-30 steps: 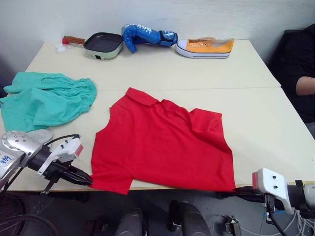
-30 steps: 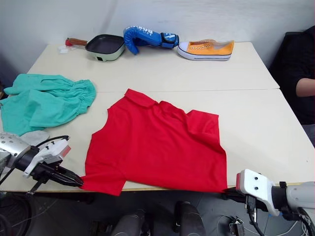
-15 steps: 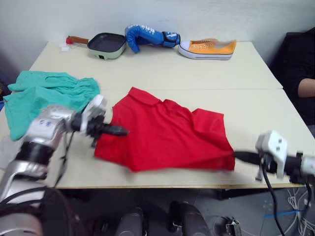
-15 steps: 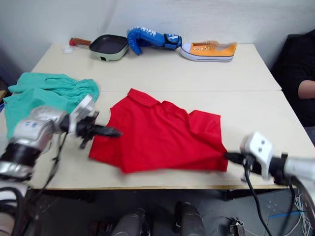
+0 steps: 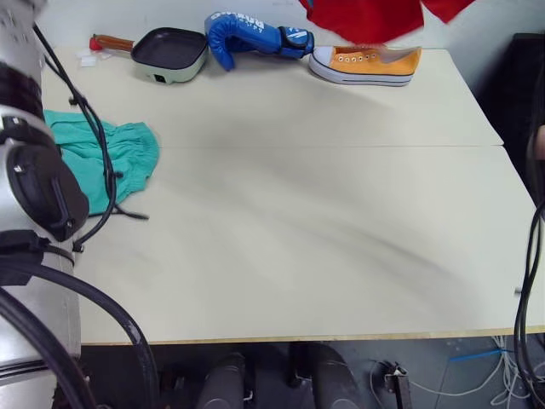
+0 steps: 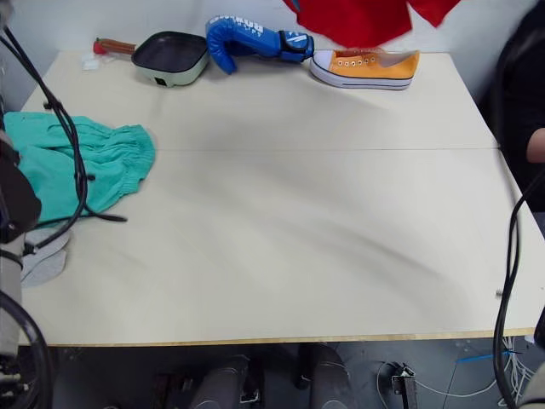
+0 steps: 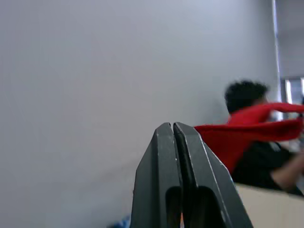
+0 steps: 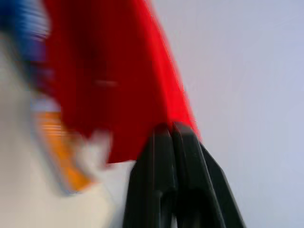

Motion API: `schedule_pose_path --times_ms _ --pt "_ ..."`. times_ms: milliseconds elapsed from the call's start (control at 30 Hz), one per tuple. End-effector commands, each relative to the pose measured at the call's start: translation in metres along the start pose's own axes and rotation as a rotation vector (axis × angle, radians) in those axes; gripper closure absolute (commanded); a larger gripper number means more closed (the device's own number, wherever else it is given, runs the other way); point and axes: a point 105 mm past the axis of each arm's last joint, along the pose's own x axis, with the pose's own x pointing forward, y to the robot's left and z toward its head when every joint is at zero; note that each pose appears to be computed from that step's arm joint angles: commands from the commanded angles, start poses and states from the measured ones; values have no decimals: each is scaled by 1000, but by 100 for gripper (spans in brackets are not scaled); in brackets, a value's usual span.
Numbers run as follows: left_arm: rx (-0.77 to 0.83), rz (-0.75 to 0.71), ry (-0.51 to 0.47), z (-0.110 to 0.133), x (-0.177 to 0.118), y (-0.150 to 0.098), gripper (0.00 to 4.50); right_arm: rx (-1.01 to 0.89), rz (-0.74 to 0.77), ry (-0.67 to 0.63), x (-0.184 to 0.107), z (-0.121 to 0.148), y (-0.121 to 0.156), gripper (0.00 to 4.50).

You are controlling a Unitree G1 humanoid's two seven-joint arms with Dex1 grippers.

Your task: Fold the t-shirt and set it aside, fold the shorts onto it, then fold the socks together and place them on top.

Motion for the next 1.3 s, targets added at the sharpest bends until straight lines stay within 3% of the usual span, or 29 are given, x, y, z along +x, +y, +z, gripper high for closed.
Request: schedule_pose_path --times_ms 33,233,333,700,1300 --pt "-14 -164 202 -45 -27 -21 450 97 138 26 -29 1 49 448" --pt "-42 -345 513 -153 -78 -79 450 302 412 144 -68 -22 171 448" --pt "-50 -459 634 -179 -107 -113 450 363 520 163 -84 -22 204 448" --pt "-268 -579 790 -172 -148 -156 450 427 631 198 -105 -25 227 448" --pt "-541 -714 941 -146 -175 -187 450 549 838 163 -145 -17 249 448"
